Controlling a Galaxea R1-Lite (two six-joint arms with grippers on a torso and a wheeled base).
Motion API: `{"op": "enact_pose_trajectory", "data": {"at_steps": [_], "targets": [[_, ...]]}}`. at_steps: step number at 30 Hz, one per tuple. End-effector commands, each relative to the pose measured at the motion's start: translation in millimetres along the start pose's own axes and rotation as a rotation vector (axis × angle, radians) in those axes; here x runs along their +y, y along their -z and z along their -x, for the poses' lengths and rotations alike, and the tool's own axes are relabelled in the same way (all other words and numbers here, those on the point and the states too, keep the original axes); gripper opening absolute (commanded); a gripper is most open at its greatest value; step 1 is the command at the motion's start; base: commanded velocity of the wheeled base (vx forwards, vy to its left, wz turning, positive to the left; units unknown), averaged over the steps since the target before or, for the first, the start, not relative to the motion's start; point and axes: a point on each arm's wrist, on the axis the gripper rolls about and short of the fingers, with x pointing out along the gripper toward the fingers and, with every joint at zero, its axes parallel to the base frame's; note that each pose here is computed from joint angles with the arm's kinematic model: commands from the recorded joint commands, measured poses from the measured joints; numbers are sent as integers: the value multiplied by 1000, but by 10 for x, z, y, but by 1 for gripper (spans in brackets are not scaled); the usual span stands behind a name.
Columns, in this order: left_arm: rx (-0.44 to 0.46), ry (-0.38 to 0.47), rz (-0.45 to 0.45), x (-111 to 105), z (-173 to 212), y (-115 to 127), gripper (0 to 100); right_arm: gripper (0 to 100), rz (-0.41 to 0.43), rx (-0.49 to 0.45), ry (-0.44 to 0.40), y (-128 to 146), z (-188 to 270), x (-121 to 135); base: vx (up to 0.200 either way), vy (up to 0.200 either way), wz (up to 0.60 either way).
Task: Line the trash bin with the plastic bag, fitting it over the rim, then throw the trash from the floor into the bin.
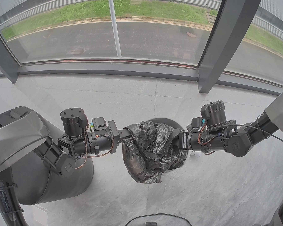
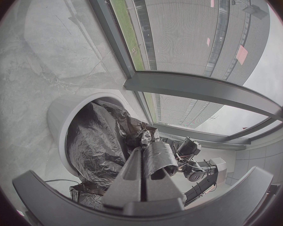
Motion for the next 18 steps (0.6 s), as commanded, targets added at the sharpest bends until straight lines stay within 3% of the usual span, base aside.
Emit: {"op": "enact_pose_trajectory", "data": {"at_steps": [1,11,18], "targets": [[10,-9,12,15,10,41,0,0,-5,1,-1,12,99,28,0,0,0],[25,-22,23,229,-79,131,0,0,-43,91,57,375,356,-164,0,0,0],[13,-15,14,307,-97,110,0,0,-89,99,107,388,369,-388,0,0,0]]}}
